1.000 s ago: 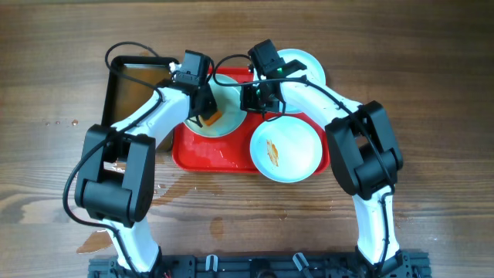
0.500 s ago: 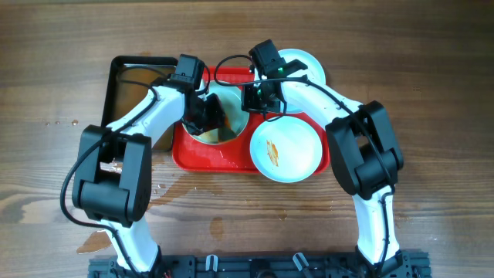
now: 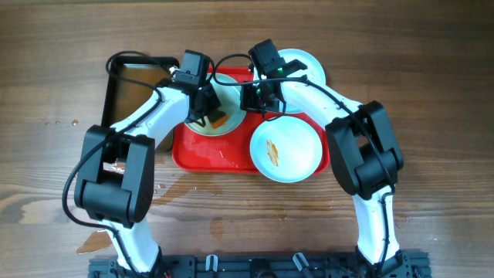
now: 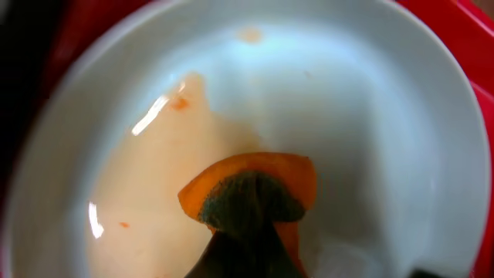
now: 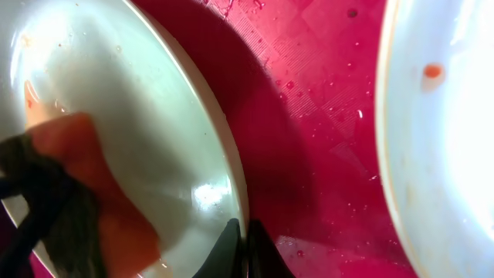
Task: Clean dirty plates on tray and stack at the side
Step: 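Scrub the left plate again with the sponge, right gripper holding rim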
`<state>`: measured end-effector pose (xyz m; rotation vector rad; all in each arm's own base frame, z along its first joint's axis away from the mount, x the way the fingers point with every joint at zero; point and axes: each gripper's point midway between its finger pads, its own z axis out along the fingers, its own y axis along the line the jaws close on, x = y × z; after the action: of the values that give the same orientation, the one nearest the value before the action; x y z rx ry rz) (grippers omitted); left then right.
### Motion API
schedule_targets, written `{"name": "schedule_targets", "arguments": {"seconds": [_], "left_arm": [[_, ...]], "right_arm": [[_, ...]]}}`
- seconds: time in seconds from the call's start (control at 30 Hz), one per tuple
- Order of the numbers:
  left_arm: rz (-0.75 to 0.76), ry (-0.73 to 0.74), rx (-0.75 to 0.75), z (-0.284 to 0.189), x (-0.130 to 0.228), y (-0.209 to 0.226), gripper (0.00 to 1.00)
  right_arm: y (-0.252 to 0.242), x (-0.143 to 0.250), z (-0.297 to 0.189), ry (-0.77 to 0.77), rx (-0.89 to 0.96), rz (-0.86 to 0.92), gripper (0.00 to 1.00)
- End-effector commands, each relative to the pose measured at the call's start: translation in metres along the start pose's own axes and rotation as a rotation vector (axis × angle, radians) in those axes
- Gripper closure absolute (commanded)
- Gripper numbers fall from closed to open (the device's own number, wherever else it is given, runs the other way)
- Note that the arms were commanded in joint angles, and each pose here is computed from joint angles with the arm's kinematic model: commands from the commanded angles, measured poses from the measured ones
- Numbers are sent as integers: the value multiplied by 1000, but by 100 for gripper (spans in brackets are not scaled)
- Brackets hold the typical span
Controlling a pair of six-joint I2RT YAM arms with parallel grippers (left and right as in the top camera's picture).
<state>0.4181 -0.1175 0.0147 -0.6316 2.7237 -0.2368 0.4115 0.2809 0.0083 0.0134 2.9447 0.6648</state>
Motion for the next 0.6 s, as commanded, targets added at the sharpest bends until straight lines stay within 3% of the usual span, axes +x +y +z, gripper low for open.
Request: {"name": "schedule_targets", "arguments": {"seconds": [0.0, 0.17, 0.4, 0.57], "left_arm": [[-116, -115, -126, -2, -18, 27, 96], [-122, -68, -154, -5, -4, 31, 96], [-81, 143, -260, -14, 51, 50, 96], [19, 382, -53, -23, 88, 21, 96]], "right_arm": [[2, 9, 9, 38, -15, -1, 96], [2, 9, 9, 39, -19, -2, 96], [4, 10, 9, 42, -26, -3, 96], [5, 11, 9, 49, -35, -11, 96]]}}
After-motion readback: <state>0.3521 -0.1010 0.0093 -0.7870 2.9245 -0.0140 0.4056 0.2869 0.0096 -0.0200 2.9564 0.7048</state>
